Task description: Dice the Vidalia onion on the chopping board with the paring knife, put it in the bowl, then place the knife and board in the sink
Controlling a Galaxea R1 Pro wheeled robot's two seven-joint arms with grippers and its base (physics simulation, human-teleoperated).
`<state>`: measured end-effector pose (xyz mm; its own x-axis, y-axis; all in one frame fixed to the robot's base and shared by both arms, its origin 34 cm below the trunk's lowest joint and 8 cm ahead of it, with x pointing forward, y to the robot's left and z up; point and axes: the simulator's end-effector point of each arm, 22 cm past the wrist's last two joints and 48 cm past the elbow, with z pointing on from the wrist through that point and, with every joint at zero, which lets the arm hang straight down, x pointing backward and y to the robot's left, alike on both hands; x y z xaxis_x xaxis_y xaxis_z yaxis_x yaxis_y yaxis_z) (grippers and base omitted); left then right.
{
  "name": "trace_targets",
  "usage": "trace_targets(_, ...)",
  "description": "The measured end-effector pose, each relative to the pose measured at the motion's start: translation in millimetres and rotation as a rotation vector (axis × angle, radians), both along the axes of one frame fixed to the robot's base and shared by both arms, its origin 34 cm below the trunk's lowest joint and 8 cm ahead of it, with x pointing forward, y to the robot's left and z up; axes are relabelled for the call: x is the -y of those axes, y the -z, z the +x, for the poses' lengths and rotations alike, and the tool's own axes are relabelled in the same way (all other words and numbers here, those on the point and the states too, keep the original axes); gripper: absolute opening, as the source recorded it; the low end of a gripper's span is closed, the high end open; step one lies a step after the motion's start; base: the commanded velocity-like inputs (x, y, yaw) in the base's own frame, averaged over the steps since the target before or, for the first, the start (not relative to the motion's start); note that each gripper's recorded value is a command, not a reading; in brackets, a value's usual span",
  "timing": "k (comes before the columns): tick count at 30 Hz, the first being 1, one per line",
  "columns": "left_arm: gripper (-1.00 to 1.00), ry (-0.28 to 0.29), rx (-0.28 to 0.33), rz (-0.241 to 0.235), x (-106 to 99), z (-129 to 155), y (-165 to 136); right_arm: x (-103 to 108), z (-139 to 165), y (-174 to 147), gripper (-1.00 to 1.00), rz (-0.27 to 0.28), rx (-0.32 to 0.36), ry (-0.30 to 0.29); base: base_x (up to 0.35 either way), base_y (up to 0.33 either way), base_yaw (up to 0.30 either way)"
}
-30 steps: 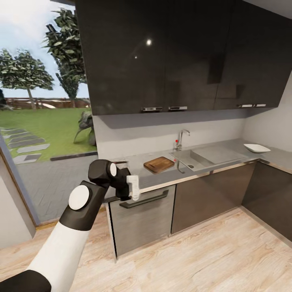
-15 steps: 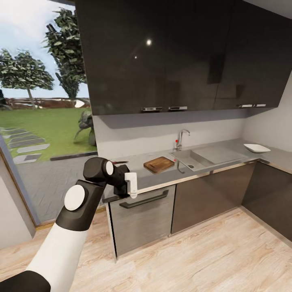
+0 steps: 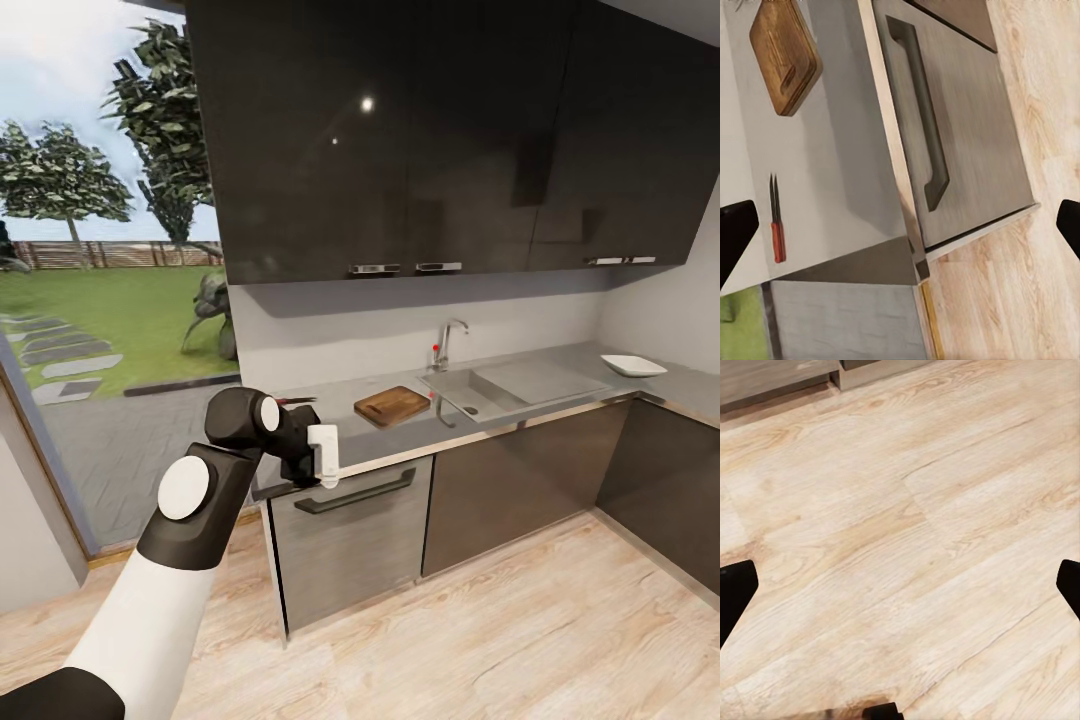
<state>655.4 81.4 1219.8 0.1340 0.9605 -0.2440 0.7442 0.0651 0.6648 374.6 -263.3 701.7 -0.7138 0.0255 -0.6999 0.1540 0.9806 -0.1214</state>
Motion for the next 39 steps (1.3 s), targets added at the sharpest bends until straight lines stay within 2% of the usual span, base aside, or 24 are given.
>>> trace_targets(9,1.0,0.001,0.0,0.0,0.3,-0.4,-0.3,0.0,-0.1,-0.1,1.0,0.0,0.0,0.0,0.1,0.073,0.0)
trace_targets(39,1.0,0.004,-0.006,0.007,1.8,-0.8,2.5,0.0,-0.2,-0.2,1.0,0.0,0.0,0.0,0.224,0.157,0.0)
